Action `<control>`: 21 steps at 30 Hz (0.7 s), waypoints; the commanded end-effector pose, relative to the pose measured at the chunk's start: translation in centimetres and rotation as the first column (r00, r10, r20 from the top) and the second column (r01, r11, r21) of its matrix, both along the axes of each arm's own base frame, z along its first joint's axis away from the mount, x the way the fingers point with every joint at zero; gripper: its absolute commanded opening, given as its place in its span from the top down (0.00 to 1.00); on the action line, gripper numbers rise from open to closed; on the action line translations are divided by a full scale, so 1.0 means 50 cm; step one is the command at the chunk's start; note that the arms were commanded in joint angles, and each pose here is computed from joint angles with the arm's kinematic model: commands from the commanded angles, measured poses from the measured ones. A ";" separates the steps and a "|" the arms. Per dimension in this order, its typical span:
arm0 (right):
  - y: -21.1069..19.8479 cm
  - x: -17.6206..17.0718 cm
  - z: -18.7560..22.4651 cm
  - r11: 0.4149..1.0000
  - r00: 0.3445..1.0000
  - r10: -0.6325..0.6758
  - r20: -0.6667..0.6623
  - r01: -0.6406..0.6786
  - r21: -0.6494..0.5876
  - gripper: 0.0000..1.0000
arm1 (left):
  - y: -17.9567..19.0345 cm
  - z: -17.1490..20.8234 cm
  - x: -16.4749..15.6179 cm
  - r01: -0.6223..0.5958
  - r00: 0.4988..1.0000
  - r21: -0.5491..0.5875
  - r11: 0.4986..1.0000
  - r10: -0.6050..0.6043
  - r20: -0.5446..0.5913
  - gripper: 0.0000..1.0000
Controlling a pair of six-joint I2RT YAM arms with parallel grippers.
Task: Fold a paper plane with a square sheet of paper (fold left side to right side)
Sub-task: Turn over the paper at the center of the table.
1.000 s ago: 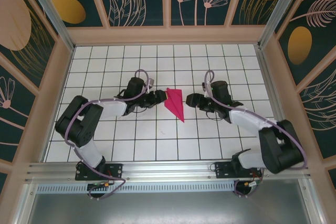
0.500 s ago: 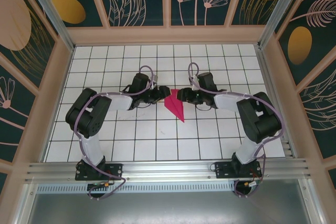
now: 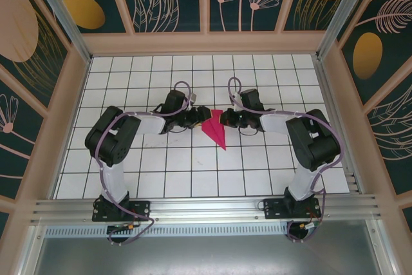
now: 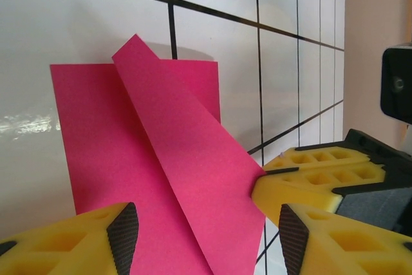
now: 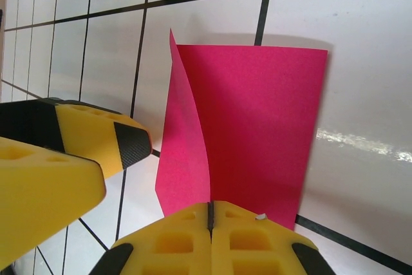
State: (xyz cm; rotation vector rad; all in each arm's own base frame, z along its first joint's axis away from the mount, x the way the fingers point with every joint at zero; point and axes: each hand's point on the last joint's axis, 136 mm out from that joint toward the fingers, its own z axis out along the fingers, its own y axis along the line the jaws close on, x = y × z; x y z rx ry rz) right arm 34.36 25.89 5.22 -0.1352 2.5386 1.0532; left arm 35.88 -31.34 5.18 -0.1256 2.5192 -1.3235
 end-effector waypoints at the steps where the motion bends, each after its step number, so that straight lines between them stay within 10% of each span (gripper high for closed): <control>1: -0.012 0.009 0.021 1.000 0.999 -0.012 0.044 0.011 0.004 0.98 | -0.021 0.011 0.011 0.015 1.000 -0.014 1.000 -0.015 -0.004 0.38; 21: -0.019 -0.001 0.017 0.999 1.000 -0.019 0.021 0.019 0.045 0.97 | -0.061 -0.026 0.035 0.055 0.998 -0.015 0.998 -0.055 -0.034 0.58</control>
